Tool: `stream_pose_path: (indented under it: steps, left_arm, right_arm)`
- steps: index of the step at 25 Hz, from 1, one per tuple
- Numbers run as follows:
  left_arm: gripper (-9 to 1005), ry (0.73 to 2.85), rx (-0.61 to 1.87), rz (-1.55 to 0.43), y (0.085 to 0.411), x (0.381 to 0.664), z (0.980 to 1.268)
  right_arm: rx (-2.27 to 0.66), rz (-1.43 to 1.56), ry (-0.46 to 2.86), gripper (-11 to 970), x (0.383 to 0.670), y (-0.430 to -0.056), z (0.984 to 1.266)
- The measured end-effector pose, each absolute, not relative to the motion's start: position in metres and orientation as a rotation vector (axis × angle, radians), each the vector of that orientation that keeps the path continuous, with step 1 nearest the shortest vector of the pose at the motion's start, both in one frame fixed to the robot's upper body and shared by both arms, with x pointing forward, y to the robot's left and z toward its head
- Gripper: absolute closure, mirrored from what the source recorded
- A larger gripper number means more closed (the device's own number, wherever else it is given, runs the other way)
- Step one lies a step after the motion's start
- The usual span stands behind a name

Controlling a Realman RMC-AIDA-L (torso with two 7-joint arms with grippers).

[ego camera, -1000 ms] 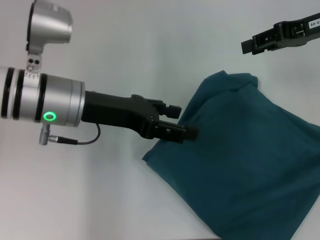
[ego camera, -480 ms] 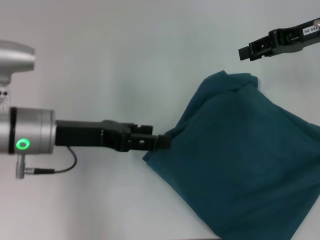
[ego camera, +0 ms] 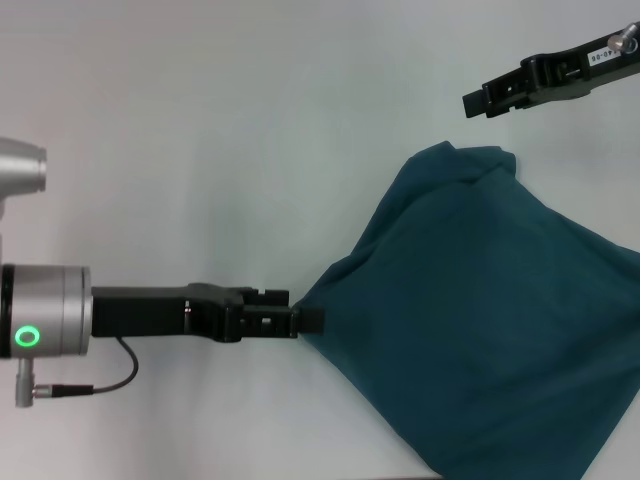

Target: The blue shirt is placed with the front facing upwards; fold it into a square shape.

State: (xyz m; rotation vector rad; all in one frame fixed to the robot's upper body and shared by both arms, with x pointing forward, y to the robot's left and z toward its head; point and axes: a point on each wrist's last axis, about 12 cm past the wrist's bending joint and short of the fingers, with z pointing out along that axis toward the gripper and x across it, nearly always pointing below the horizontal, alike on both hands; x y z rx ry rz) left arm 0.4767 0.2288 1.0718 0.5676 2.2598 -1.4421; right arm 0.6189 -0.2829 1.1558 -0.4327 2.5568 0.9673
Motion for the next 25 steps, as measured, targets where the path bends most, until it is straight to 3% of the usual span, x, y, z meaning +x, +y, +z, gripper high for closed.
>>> stream_pose_path:
  steps: [13, 25]
  left_arm:
    - [140, 2.324, 0.564, -1.475, 0.223, 0.464, 1.054]
    - [152, 2.398, 0.625, -1.422, 0.212, 0.475, 1.045]
  right_arm:
    - [-0.455, 0.956, 2.552, 535, 0.624, -0.276, 1.158]
    - [-0.444, 0.969, 2.564, 536, 0.621, -0.277, 1.151]
